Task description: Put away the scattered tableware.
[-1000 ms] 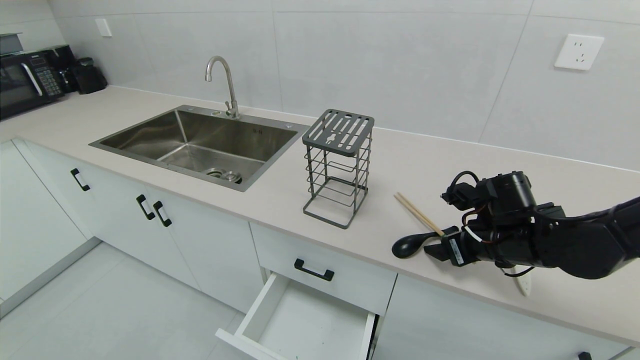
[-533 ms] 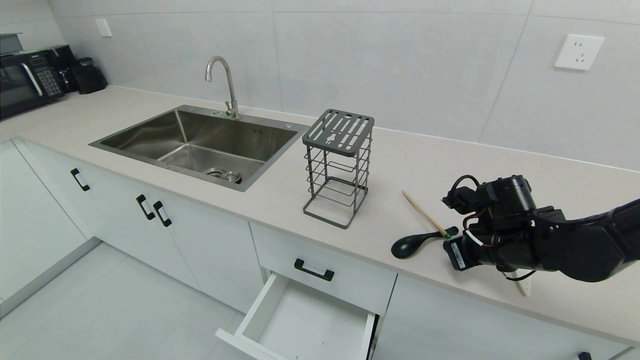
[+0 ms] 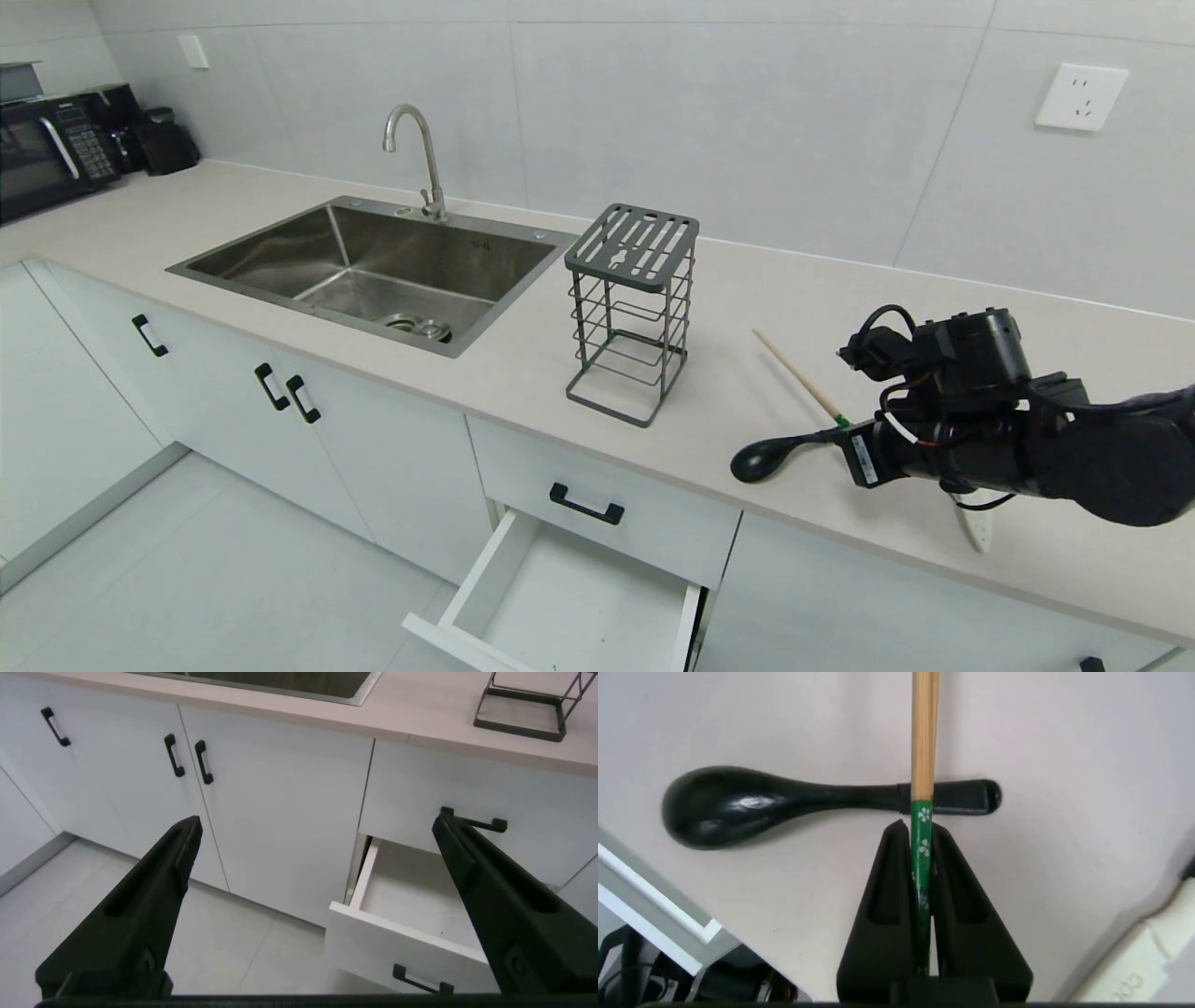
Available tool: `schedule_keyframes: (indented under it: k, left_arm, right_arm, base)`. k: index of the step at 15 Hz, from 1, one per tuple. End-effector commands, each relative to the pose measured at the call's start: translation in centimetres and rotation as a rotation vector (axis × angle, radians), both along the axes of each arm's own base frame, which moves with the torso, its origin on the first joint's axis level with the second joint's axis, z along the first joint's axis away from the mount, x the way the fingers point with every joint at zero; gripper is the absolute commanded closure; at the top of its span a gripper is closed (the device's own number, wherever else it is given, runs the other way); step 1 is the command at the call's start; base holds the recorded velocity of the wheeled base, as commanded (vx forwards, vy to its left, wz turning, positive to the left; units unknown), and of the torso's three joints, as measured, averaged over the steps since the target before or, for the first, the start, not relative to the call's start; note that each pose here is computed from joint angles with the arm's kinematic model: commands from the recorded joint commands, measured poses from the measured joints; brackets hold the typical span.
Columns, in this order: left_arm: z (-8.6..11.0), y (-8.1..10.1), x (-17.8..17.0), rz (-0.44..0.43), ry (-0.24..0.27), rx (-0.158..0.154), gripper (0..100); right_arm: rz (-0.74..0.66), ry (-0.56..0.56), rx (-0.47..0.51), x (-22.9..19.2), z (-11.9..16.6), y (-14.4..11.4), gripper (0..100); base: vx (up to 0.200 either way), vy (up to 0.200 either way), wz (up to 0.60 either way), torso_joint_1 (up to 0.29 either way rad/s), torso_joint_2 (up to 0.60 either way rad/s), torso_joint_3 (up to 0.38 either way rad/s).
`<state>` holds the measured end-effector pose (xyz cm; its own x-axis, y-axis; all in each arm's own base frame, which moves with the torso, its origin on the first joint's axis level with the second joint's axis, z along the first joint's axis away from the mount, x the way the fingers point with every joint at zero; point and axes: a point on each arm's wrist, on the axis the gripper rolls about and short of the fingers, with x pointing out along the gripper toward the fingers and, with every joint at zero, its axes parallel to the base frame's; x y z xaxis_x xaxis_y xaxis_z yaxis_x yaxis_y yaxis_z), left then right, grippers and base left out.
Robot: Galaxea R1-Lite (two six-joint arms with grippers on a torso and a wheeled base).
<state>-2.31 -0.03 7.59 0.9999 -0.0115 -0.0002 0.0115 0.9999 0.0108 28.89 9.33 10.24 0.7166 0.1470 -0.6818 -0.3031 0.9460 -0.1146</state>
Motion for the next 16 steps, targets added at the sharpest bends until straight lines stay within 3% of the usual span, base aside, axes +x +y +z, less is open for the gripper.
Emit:
schedule_keyframes:
  k: [1, 5, 10, 16]
  left_arm:
    - [0.0, 0.0, 0.0, -0.001, 0.001, 0.000, 0]
    - [0.0, 0.0, 0.0, 0.001, 0.001, 0.000, 0]
    - [0.0, 0.0, 0.0, 0.001, 0.001, 0.000, 0]
    - [0.0, 0.0, 0.0, 0.001, 0.001, 0.000, 0]
  right_arm:
    - [0.007, -0.057, 0.012, -1.4, 1.8, -0.5, 100]
    - [0.035, -0.102, -0.001, -2.2, 2.5, -0.7, 100]
    - [0.287, -0.199, 0.224, -4.5, 5.6, -0.7, 100]
    - [0.292, -0.262, 0.240, -5.0, 6.7, -1.2, 100]
  base:
    - [0.000, 0.000, 0.00, 0.000, 0.00, 0.000]
    - [0.000, 0.000, 0.00, 0.000, 0.00, 0.000]
    - [0.000, 0.000, 0.00, 0.000, 0.00, 0.000]
    - [0.000, 0.000, 0.00, 0.000, 0.00, 0.000]
